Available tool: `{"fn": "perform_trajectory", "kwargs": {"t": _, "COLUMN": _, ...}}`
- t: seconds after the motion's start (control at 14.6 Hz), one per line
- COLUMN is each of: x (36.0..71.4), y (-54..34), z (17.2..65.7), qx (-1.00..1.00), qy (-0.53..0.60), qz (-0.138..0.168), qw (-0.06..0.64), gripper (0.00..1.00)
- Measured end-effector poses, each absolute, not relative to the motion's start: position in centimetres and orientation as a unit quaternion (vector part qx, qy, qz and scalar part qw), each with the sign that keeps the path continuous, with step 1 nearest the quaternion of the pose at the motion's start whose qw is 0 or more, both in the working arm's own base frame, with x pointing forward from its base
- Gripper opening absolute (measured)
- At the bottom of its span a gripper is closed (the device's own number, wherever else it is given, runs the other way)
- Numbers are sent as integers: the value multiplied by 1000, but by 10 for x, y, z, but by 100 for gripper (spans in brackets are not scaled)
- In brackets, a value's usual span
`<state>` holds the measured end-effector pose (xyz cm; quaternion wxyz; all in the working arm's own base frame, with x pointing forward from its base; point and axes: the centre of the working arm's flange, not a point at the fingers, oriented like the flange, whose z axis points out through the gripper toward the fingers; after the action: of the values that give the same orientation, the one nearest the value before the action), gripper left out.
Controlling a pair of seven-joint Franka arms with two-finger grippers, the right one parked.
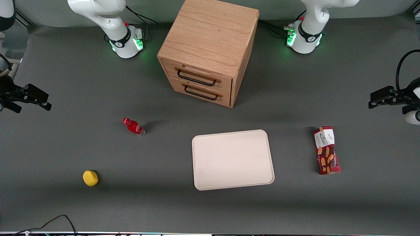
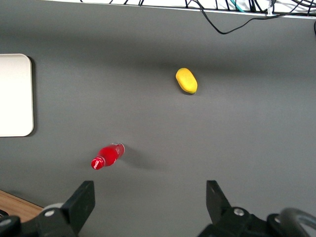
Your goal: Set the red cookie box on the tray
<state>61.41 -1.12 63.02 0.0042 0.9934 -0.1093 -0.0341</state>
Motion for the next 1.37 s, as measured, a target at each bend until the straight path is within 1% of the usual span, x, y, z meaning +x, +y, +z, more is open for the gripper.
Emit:
{"fn": "perform_trajectory", "kwargs": {"t": 0.62, "x": 614, "y": 6, "z": 632, "qx": 994, "qy": -103, "qz": -33, "qw": 1, "gripper": 100}}
{"fn": "perform_trajectory", "kwargs": {"t": 0.82, "x": 621, "y": 18, "z": 616, "qx": 993, "qy": -109, "qz": -42, "qw": -3, "gripper": 100}}
{"fn": "perform_trajectory", "kwargs": {"t": 0.96, "x": 637, "y": 24, "z": 593, "qx": 992, "qy": -116, "qz": -43, "qw": -8, "gripper": 100}}
{"fn": "perform_trajectory", "kwargs": {"t": 1.1, "x": 654, "y": 24, "z": 558, "qx": 992, "qy": -115, "qz": -52, "qw": -13, "gripper": 100}}
{"fn": "perform_trajectory", "kwargs": {"t": 1.24, "x": 672, "y": 26, "z": 514, "qx": 993, "qy": -108, "qz": -48, "qw": -19, "gripper": 100}}
{"fn": "perform_trajectory", "kwargs": {"t": 1.37, "x": 685, "y": 28, "z": 463, "qx": 995, "qy": -92, "qz": -37, "qw": -24, "gripper": 100}}
